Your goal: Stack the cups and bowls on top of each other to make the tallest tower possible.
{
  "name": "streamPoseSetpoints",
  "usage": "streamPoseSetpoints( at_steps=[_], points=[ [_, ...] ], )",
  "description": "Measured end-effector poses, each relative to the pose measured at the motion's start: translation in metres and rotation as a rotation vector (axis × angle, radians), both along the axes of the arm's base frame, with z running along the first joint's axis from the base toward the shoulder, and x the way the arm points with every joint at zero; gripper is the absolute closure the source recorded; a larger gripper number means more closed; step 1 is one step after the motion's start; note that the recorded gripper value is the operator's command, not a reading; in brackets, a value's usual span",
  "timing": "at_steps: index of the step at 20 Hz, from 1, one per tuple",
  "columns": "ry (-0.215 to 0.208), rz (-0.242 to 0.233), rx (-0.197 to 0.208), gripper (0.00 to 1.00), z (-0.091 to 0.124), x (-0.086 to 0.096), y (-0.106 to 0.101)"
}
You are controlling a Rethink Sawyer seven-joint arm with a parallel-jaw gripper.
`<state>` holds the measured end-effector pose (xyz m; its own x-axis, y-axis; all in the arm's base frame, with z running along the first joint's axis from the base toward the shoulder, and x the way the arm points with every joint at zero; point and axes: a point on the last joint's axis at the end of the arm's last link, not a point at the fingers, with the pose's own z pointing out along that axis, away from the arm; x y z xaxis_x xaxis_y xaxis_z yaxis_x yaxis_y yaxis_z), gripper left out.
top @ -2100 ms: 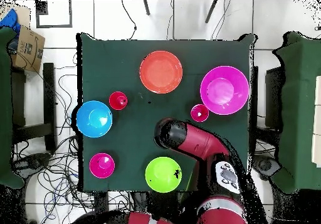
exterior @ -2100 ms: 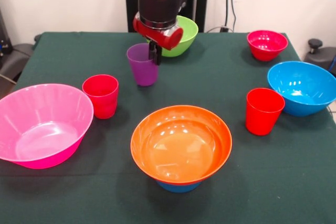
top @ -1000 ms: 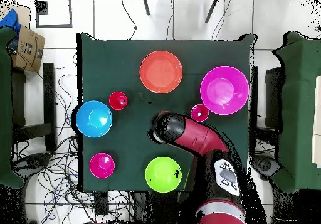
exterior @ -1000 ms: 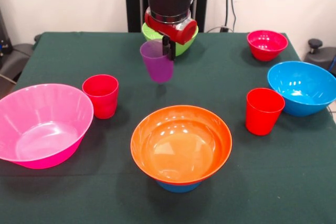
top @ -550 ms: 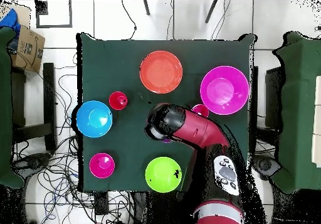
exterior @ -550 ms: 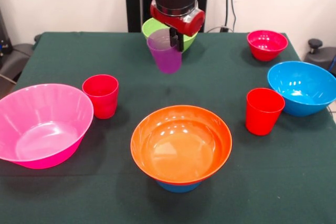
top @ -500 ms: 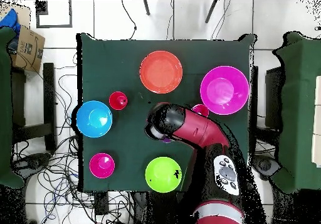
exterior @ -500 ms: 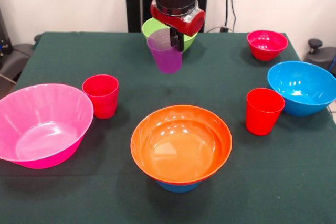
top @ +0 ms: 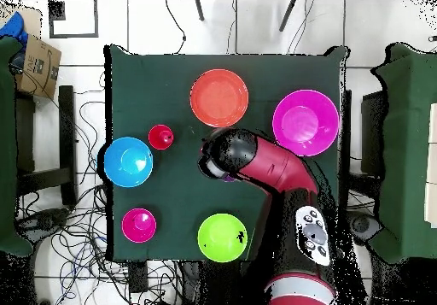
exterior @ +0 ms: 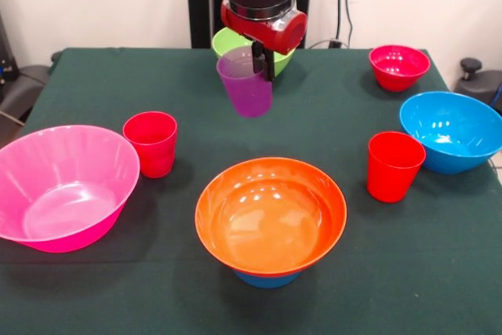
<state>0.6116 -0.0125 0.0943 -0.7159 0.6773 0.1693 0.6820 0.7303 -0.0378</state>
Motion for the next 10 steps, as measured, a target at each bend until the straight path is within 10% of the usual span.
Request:
streamPoseSetpoints(
  at_steps=[10],
  points=[
    [0.006,0.017,0.022,1.00,0.026,0.033,0.001]
  ],
)
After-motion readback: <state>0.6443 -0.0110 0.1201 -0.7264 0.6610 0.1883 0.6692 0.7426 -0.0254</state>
